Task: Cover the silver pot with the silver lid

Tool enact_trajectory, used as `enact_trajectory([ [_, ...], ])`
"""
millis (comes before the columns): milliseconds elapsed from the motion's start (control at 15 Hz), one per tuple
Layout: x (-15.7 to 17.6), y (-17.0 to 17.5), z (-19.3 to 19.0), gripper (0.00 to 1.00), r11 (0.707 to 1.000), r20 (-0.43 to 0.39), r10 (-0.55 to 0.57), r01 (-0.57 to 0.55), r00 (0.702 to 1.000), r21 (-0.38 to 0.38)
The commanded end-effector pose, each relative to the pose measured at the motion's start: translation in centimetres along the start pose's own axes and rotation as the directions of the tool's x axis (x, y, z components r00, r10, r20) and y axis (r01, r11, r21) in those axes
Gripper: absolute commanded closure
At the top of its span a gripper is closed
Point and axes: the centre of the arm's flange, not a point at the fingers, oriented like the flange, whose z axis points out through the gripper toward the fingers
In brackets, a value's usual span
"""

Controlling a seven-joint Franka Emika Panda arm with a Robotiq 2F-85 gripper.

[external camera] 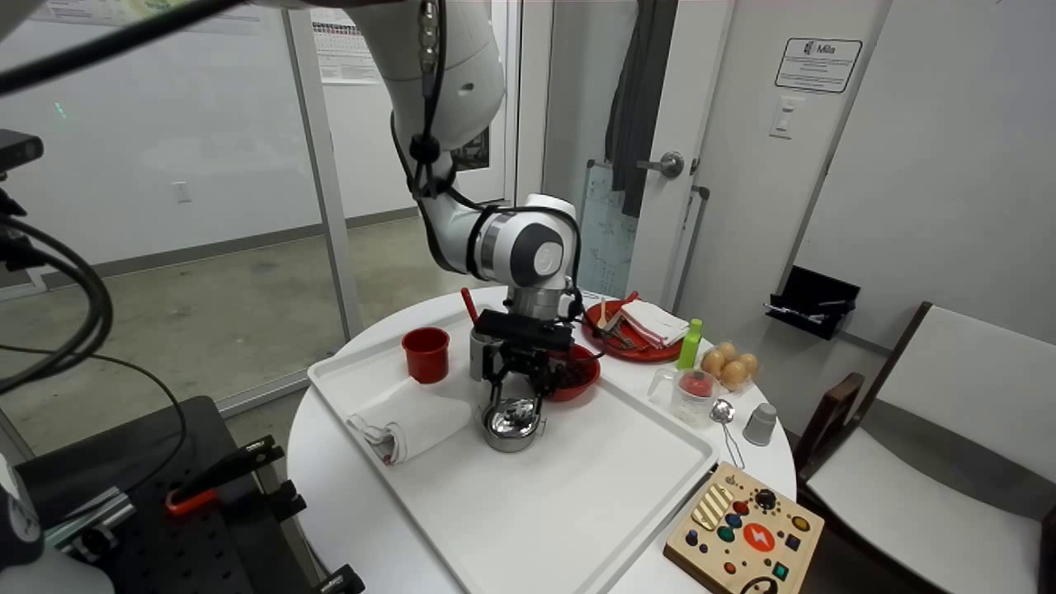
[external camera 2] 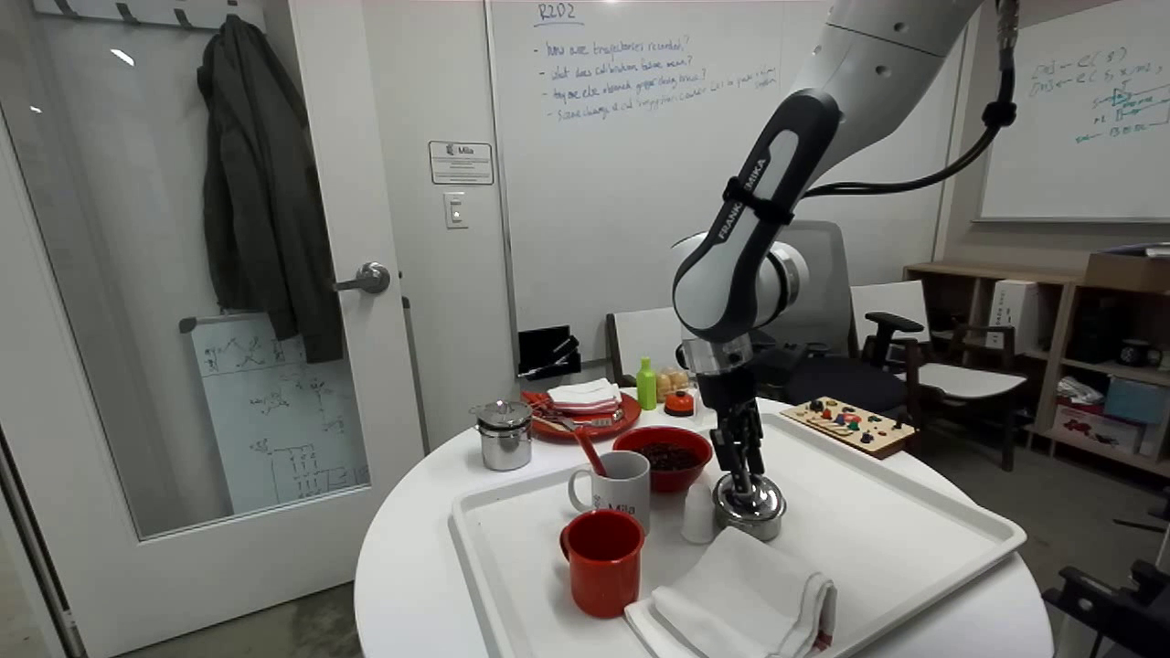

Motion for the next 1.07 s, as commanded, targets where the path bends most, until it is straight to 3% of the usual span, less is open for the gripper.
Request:
enact_trajectory([
  [0,0.8,0.3,0.1,0.01,1.000,0.007,0.008,-0.008,1.000,-0.025],
  [1000,0.9,-1.2,0.3,0.00,0.999,0.038,-0.013,0.012,0.999,0.040],
])
